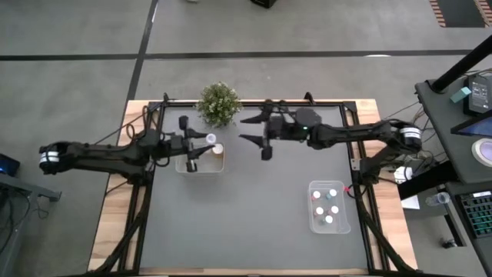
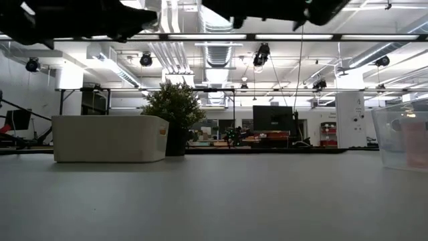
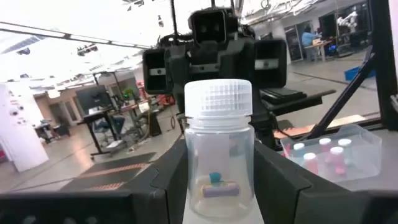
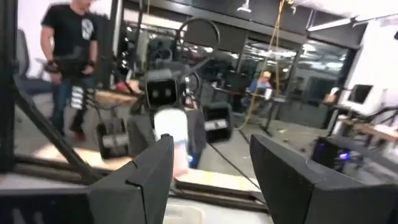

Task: Pick and place medicine bottles into bin by pill shape (circle, oval)
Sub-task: Put the transparent pill bottle into the gray bin

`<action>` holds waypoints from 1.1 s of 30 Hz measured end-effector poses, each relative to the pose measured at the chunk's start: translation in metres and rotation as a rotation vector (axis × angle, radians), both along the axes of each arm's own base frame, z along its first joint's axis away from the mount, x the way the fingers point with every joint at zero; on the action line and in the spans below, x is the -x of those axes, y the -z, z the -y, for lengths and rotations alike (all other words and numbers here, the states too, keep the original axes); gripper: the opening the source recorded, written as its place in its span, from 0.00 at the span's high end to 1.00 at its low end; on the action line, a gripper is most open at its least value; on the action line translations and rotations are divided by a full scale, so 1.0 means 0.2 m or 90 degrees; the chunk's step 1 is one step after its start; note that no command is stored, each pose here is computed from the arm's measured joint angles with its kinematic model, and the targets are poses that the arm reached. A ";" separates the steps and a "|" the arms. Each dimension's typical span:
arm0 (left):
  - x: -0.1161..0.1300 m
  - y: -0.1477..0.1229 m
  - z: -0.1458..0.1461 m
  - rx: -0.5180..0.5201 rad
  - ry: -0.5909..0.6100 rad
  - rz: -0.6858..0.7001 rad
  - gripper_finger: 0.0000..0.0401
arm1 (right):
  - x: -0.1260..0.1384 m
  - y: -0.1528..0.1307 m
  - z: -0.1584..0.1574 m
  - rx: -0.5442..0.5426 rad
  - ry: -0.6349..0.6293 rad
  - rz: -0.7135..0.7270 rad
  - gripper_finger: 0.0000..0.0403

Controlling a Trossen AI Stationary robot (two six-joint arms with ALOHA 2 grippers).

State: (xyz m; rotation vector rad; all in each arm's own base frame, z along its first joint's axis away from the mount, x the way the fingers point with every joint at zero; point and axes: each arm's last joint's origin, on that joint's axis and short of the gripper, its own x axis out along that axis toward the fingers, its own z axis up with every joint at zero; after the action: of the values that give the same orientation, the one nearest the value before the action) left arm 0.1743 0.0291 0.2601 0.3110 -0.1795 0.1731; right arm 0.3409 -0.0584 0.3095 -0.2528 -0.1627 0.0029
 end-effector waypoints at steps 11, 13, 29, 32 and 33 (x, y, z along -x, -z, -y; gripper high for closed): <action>0.06 -0.02 0.01 -0.022 -0.016 0.030 0.68 | -0.38 0.02 0.01 -0.026 -0.033 -0.027 0.50; 0.07 -0.02 0.01 -0.022 -0.021 0.028 0.68 | -0.42 0.02 0.01 -0.023 -0.047 -0.031 0.50; 0.06 0.00 0.00 -0.010 -0.053 0.018 0.68 | -0.55 0.01 0.01 -0.013 -0.058 -0.022 0.52; 0.05 0.00 -0.01 -0.006 -0.066 0.013 0.68 | -0.56 0.01 0.01 -0.004 -0.052 -0.027 0.56; 0.05 0.00 -0.01 -0.005 -0.070 0.011 0.68 | -0.56 0.01 0.01 -0.002 -0.050 -0.028 0.58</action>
State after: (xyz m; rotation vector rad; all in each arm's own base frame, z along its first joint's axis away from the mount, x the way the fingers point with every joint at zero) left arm 0.1646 0.0306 0.2591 0.3272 -0.1802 0.2841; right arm 0.4527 -0.0612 0.3067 -0.2433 -0.1290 0.0855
